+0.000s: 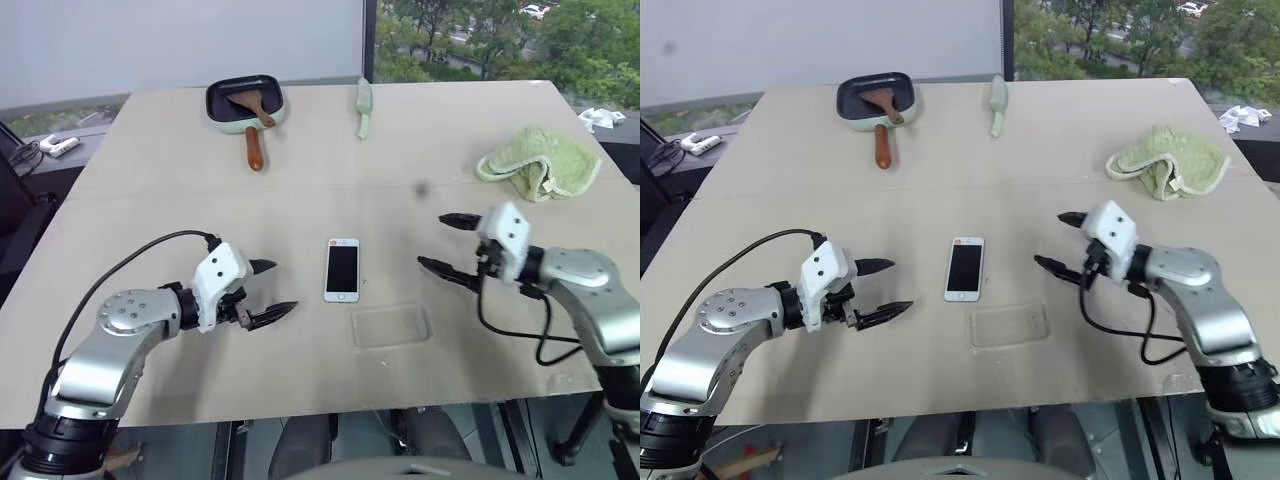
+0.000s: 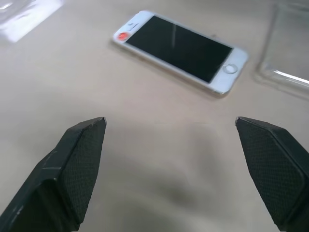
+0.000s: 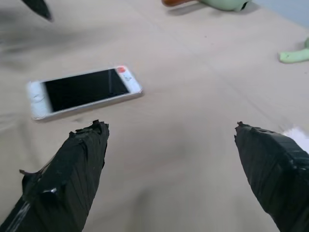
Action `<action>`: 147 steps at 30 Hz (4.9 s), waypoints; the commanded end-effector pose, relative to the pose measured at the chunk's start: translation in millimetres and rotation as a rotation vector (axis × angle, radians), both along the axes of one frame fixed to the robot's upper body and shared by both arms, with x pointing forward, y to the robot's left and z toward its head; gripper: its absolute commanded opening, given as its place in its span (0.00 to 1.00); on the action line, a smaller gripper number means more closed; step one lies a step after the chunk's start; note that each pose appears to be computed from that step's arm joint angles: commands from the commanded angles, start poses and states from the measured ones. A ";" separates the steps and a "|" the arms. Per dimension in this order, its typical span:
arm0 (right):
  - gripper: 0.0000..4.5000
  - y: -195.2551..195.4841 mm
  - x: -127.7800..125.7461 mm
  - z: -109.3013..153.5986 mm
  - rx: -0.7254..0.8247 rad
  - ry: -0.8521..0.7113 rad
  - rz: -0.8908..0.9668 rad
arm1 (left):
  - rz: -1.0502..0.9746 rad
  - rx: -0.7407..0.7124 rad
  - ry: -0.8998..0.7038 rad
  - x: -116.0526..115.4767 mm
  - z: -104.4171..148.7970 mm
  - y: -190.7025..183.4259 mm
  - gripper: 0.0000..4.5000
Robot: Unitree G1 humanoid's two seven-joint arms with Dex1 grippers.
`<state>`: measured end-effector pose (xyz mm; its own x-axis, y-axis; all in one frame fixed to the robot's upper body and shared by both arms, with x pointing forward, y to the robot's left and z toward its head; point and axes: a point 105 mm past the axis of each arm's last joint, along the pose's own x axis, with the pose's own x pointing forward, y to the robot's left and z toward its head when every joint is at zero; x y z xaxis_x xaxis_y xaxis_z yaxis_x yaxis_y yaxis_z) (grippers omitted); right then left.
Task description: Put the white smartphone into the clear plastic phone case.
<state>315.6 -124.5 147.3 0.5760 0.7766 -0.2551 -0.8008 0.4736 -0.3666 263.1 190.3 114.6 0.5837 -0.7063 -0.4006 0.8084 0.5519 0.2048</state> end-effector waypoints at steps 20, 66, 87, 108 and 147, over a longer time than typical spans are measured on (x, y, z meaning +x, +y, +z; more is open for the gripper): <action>1.00 45.5 3.5 20.2 0.023 0.047 0.195 | 0.066 0.098 -0.071 28.6 -20.8 -15.1 0.98; 1.00 -20.2 1.5 -25.9 -0.196 0.214 -0.236 | -0.351 -0.210 -0.088 51.9 49.1 -95.0 0.98; 1.00 -11.6 -1.1 -67.8 -0.169 0.393 -0.264 | -0.386 -0.117 0.046 -8.2 67.4 -46.2 0.98; 0.65 -14.1 1.7 -71.9 -0.168 0.426 -0.302 | -0.253 0.097 -0.083 20.9 55.0 -28.8 1.00; 0.65 -20.2 -55.7 0.8 -0.201 0.170 0.171 | -0.408 -0.181 -0.034 5.1 57.0 -66.9 0.27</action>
<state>264.3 -148.6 134.5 0.3794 0.7675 -0.5168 -0.9240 0.2848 -0.2553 272.6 130.1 161.3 0.2857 -0.9246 -0.2519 0.9566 0.2593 0.1333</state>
